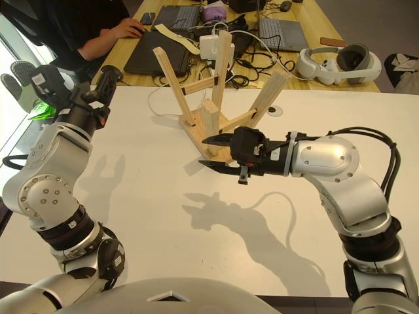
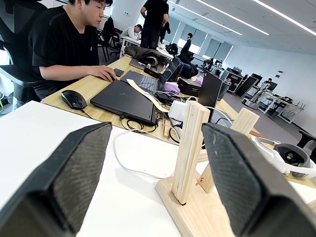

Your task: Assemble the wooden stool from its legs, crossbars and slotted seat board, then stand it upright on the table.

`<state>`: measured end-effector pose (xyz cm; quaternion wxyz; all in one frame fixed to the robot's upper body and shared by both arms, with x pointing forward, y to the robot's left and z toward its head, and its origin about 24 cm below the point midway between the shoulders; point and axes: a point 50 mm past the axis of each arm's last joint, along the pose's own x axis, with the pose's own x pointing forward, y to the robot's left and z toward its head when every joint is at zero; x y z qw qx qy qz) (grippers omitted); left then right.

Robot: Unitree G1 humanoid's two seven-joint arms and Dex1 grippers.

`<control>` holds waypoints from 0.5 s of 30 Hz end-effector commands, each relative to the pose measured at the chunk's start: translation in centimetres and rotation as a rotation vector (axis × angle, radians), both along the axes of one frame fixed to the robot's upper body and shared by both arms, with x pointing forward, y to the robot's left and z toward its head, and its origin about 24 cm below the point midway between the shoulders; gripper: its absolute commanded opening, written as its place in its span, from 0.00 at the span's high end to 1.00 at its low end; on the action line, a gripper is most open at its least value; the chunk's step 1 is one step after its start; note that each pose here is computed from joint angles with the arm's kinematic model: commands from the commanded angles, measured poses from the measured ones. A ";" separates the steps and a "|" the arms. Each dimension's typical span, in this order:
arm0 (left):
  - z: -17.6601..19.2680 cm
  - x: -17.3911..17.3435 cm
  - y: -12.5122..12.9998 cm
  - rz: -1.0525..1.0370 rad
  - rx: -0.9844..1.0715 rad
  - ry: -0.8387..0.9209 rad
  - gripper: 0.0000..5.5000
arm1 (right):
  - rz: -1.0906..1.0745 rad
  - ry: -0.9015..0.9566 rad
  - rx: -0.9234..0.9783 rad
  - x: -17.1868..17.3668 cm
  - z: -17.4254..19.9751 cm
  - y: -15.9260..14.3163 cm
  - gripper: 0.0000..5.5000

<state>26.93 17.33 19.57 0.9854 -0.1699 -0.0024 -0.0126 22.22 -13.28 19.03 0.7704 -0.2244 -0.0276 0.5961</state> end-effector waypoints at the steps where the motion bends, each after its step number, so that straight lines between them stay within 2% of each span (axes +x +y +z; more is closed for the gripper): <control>1: -0.1 -0.2 0.2 0.013 0.005 0.004 0.38 | -0.165 -0.143 0.319 1.3 3.8 -0.4 0.65; 4: -0.1 0.0 -0.2 0.002 0.009 0.002 0.38 | -0.431 -0.297 0.482 3.8 5.7 -2.2 0.65; 7: 0.0 0.2 -0.5 -0.012 0.017 0.001 0.38 | -0.655 -0.345 0.443 5.2 3.7 -4.3 0.65; 12: 0.0 0.3 -0.5 -0.023 0.027 0.002 0.38 | -0.887 -0.292 0.427 6.1 0.6 -6.9 0.65; 15: -0.1 0.4 -0.7 -0.029 0.030 0.006 0.38 | -1.013 -0.190 0.496 8.1 -0.3 -8.7 0.65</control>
